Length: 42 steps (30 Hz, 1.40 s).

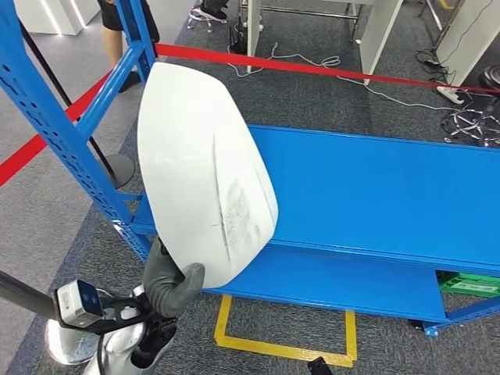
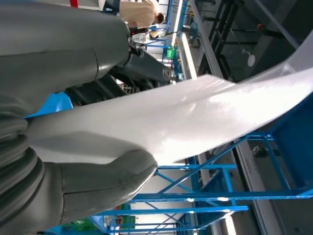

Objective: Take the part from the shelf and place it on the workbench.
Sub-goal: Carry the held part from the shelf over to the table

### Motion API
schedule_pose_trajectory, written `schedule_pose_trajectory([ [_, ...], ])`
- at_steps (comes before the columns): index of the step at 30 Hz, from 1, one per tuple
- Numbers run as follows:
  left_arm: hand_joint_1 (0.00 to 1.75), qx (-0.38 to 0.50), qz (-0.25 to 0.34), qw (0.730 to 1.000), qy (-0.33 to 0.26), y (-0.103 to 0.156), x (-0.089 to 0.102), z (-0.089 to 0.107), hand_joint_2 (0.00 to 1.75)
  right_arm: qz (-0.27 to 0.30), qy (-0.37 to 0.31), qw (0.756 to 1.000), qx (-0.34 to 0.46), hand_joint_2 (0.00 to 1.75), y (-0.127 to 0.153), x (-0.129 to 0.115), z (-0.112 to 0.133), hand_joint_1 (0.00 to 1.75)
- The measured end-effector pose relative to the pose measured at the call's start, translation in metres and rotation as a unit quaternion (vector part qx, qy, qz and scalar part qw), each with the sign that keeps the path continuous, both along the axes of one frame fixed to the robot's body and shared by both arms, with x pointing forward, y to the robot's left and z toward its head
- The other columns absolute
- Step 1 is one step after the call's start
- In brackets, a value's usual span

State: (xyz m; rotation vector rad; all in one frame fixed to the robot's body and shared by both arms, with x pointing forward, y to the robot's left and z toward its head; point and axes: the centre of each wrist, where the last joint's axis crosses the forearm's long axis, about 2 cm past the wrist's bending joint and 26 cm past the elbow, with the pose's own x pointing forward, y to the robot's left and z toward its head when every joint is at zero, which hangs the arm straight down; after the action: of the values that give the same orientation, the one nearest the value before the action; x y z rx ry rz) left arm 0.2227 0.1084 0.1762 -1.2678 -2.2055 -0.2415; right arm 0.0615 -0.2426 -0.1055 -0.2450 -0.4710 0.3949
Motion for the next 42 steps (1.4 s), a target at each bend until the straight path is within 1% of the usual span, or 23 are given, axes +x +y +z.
schedule_pose_trajectory([
  [4,1.64,0.001,0.000,1.000,0.005,-0.0001,0.0000,-0.0023,1.75,-0.001,-0.004,1.000,0.000,1.75,-0.0003,0.0042,0.0006,0.00],
  [9,1.64,-0.004,-0.002,1.000,0.014,-0.0002,0.0003,-0.0029,1.75,-0.002,0.004,1.000,-0.003,1.75,0.0000,0.0002,0.0000,0.00],
  [16,1.64,-0.002,-0.006,0.999,0.041,-0.0021,0.0008,-0.0027,1.75,-0.016,0.038,0.997,-0.058,1.75,-0.0011,-0.0027,0.0002,0.00],
  [22,1.64,0.002,-0.006,0.998,0.056,-0.0032,0.0012,-0.0040,1.75,-0.025,0.068,0.994,-0.080,1.75,-0.0012,-0.0028,0.0003,0.00],
  [28,1.64,-0.001,-0.014,0.998,0.058,-0.0059,0.0016,-0.0022,1.75,-0.040,0.093,0.991,-0.090,1.75,-0.0011,-0.0027,0.0004,0.00],
  [34,1.64,-0.001,-0.031,0.998,0.049,-0.0079,0.0006,-0.0024,1.75,-0.039,0.101,0.990,-0.092,1.75,-0.0010,-0.0026,0.0004,0.00],
  [42,1.64,0.001,-0.036,0.998,0.044,-0.0078,0.0008,-0.0029,1.75,-0.039,0.101,0.990,-0.092,1.75,-0.0009,0.0000,0.0008,0.00],
])
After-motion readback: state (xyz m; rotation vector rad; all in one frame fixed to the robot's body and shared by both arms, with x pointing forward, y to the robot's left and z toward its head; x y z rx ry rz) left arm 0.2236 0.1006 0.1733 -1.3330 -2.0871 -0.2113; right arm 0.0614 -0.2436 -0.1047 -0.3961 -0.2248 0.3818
